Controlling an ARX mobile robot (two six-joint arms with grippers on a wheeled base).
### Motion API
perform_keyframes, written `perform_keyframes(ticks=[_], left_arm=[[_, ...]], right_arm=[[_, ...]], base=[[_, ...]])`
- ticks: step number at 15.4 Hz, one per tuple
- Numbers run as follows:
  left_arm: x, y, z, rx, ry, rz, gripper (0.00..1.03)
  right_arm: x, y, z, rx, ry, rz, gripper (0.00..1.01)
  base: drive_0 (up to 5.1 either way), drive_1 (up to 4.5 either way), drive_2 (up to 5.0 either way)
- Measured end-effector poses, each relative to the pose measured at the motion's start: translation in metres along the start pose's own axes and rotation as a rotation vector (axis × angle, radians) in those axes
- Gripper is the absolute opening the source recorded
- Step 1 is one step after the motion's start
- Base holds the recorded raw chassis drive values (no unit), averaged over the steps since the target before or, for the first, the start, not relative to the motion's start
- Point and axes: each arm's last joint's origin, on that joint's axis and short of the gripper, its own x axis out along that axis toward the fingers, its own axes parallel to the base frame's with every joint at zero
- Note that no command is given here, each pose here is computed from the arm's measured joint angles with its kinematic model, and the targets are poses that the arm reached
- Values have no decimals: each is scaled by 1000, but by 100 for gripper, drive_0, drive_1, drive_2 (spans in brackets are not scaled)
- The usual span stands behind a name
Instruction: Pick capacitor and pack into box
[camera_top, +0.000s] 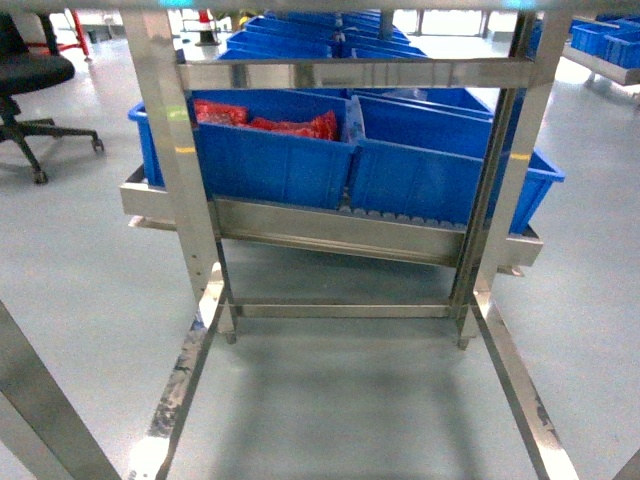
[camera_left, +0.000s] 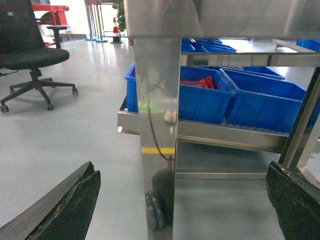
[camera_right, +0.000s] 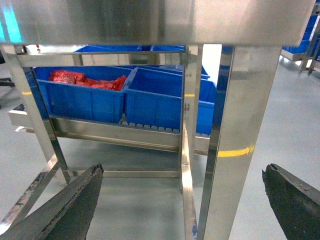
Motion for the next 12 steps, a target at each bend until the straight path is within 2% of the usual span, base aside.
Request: perform_keyframes(ticks=[12], left_arm=[[0, 0, 0, 0, 0, 0, 98]], right_arm=[[0, 0, 0, 0, -1, -1, 98]], base=[[0, 0, 0]])
